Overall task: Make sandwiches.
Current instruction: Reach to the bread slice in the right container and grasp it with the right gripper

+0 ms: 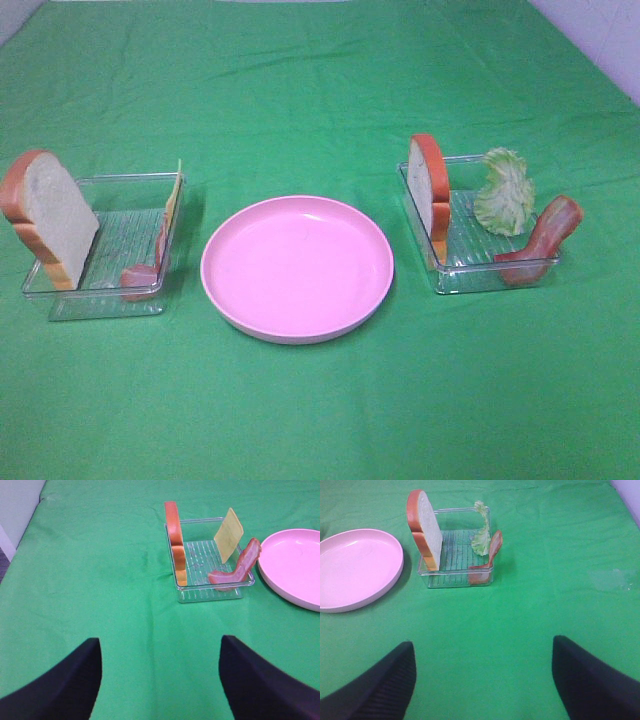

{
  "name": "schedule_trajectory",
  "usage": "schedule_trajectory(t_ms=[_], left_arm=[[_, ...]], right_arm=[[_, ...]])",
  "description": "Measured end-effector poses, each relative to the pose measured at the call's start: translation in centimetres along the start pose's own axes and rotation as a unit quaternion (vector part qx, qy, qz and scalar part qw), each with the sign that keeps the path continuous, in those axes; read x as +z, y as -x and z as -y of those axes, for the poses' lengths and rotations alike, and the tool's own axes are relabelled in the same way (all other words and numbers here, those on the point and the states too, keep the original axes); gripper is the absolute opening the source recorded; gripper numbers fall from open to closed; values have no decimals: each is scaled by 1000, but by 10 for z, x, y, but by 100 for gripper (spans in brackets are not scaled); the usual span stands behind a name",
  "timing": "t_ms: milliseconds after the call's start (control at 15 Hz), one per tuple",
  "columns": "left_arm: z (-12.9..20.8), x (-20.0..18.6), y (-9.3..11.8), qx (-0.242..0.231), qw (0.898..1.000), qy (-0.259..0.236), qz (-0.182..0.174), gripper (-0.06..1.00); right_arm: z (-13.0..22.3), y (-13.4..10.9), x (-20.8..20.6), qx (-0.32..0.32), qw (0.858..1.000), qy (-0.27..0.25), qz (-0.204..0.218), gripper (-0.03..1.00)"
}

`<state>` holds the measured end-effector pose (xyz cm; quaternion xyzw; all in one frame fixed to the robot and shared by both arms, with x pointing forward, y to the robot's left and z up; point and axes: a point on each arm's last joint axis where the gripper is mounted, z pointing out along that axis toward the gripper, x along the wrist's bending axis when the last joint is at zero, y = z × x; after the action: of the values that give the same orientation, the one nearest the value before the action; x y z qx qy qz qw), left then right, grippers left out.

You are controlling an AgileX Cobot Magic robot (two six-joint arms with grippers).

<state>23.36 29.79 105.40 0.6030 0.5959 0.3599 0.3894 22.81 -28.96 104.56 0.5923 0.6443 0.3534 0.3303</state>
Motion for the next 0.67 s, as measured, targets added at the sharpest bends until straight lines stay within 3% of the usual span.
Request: schedule_trajectory(t_ms=[667], left_arm=[[0, 0, 0, 0, 1000, 0, 0, 64]], right_arm=[[0, 0, 0, 0, 1000, 0, 0, 72]])
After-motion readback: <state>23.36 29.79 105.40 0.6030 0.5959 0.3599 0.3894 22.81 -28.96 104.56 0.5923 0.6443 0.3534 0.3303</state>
